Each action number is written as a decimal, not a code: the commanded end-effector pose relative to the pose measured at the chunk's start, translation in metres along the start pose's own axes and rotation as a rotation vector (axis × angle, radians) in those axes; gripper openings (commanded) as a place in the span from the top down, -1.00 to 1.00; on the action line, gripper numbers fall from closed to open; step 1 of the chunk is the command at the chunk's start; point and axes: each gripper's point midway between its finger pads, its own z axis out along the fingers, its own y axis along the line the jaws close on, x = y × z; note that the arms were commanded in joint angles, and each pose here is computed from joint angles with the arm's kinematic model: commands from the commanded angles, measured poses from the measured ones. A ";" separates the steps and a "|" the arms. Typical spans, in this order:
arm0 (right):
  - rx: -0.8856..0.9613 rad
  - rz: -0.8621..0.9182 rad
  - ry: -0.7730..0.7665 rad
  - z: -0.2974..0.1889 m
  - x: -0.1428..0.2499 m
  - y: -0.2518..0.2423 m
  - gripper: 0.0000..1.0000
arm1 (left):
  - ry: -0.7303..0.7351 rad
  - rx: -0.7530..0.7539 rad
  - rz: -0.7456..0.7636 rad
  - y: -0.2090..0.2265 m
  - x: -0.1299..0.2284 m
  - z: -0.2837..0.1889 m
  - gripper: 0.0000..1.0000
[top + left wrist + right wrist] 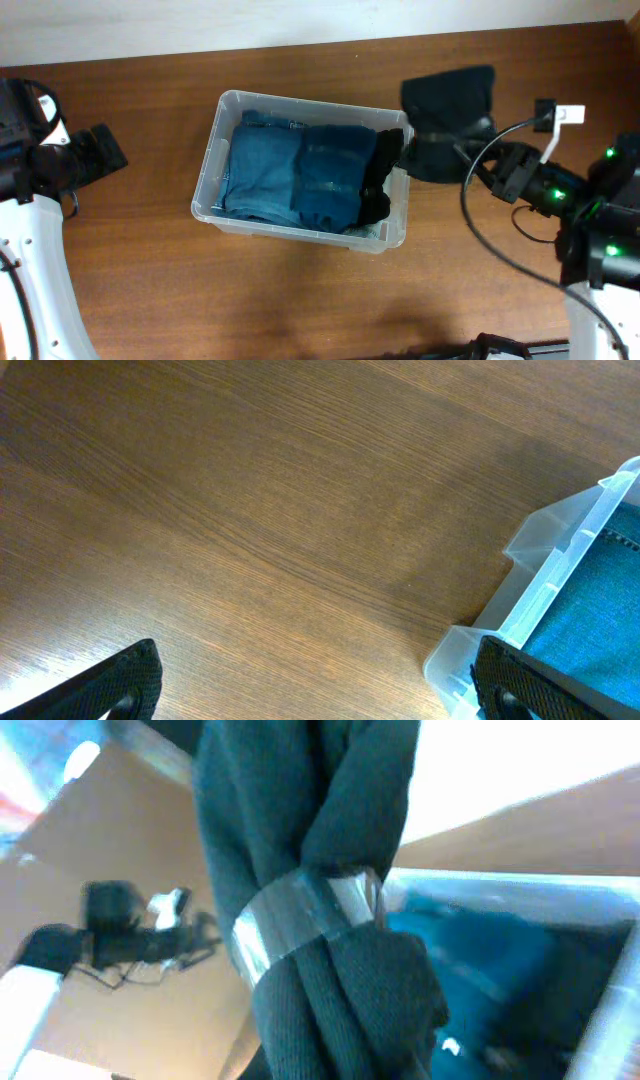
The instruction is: Pack container
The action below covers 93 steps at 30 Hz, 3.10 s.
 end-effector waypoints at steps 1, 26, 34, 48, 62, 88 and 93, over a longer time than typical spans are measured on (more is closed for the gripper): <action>-0.038 0.090 0.031 0.022 0.004 0.019 0.92 | 0.005 0.001 -0.002 0.001 0.001 0.001 -0.99; 0.331 0.371 0.177 0.242 0.130 -0.103 0.07 | 0.005 0.001 -0.002 0.001 0.001 0.001 -0.99; 0.377 0.221 0.091 0.182 0.066 -0.086 -0.52 | 0.005 0.001 -0.002 0.001 0.001 0.001 -0.99; 0.186 -0.142 0.028 0.107 0.031 0.024 -0.97 | 0.005 0.001 -0.002 0.001 0.001 0.001 -0.99; 0.449 -0.241 -0.083 0.038 0.006 -0.013 -0.97 | 0.005 0.001 -0.002 0.001 0.001 0.001 -0.99; 1.174 -0.450 -0.313 -0.144 0.063 -0.085 -0.97 | 0.005 0.001 -0.002 0.001 0.001 0.001 -1.00; 1.194 -0.422 -0.320 -0.142 0.099 -0.128 -0.97 | 0.005 0.001 -0.002 0.001 0.001 0.001 -0.99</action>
